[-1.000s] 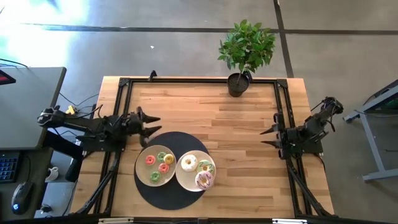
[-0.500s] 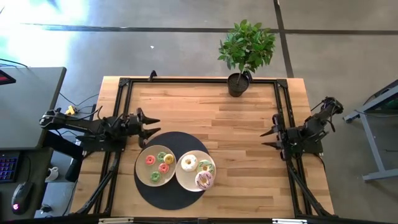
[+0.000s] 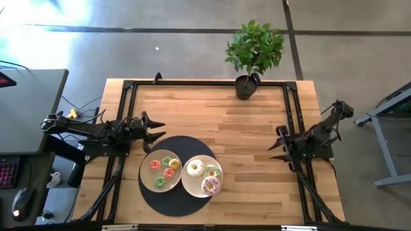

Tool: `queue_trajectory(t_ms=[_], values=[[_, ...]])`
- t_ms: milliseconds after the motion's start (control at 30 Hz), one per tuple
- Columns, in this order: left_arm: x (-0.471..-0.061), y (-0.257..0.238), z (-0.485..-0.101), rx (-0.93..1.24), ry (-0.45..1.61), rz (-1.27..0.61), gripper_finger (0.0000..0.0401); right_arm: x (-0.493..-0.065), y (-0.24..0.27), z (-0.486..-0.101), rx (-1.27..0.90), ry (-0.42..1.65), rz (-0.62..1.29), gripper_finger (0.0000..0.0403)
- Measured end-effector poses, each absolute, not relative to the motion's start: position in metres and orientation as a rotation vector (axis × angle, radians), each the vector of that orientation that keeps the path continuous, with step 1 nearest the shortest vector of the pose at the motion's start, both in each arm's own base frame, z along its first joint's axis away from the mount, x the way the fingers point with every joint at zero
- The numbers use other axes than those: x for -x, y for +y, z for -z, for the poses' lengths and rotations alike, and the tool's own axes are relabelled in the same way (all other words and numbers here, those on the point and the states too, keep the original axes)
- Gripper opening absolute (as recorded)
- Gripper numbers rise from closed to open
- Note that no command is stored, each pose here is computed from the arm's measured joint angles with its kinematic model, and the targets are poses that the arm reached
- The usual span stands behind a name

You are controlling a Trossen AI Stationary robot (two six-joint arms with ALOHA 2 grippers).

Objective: Pick & Place donuts
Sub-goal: Return to Home Position

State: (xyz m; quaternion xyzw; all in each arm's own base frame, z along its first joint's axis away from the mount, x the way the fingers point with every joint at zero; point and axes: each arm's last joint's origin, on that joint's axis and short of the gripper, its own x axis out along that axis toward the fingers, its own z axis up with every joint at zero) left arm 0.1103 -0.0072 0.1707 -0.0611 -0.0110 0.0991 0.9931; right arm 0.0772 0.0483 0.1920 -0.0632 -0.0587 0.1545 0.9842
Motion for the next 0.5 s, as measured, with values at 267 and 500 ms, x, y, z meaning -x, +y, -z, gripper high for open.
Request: queue_trajectory(t_ms=[267, 500], values=[[-0.11, -0.007, -0.17, 0.121, -0.016, -0.201, 0.0188, -0.081, 0.052, -0.176, 0.058, -0.114, -0.352, 0.0142], [-0.11, -0.007, -0.165, 0.108, 0.032, -0.207, 0.0188, -0.08, 0.054, -0.174, 0.059, -0.097, -0.404, 0.0142]])
